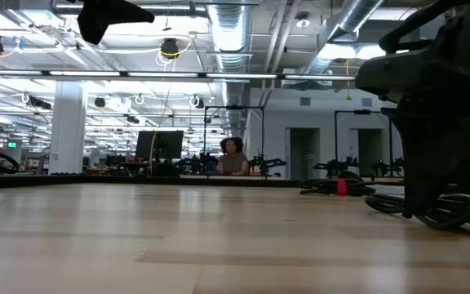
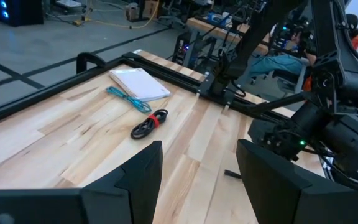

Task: Pick and place USB-C Cables
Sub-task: Put the bottom black USB cable into the green bin

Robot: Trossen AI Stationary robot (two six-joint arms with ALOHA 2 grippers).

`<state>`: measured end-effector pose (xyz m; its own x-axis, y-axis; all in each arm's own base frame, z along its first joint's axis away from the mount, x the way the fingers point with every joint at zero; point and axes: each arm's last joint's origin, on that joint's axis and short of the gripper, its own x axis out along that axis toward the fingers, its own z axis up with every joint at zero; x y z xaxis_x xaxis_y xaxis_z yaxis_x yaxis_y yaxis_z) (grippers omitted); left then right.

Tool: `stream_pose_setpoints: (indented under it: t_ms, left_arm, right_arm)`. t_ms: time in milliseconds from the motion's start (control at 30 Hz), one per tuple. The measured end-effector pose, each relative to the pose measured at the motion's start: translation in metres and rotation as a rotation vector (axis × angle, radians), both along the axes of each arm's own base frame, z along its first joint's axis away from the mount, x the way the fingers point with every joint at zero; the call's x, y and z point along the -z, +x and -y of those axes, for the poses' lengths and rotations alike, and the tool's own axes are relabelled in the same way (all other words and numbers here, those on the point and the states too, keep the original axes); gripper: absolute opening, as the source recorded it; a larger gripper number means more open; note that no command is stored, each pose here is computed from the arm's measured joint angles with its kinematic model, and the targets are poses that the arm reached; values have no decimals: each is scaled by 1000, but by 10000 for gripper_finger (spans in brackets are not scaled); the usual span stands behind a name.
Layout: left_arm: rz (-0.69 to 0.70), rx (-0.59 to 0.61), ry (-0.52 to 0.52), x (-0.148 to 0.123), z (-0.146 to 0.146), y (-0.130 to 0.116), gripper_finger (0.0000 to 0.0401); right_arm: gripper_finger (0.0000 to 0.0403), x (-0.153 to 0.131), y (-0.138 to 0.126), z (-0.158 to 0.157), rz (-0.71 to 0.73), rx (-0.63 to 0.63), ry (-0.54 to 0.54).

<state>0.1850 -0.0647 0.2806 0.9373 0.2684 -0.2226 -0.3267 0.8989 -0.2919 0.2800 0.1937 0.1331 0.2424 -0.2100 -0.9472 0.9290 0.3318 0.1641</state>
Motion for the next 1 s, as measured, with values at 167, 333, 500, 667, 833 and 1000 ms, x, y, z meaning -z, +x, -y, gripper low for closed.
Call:
stream_pose_setpoints:
  t_ms: [167,333,500,667,833,1000]
  left_arm:
    - [-14,-1,2,3,1,3,194]
    - [-31,-7,-11,8,3,8,194]
    - [-47,11,-27,11,5,10,194]
    - [-36,1,-33,11,5,11,194]
    - [-7,30,-43,8,6,12,194]
    - [-11,46,-28,7,6,12,194]
  right_arm:
    - [270,0,0,0,-2,3,5]
    - [260,0,0,0,-1,12,6]
    - [217,1,3,4,-8,5,6]
    - [138,1,2,5,-15,-1,-2]
    - [59,1,2,6,-21,-25,-18]
    - [13,-5,10,3,45,-68,-84]
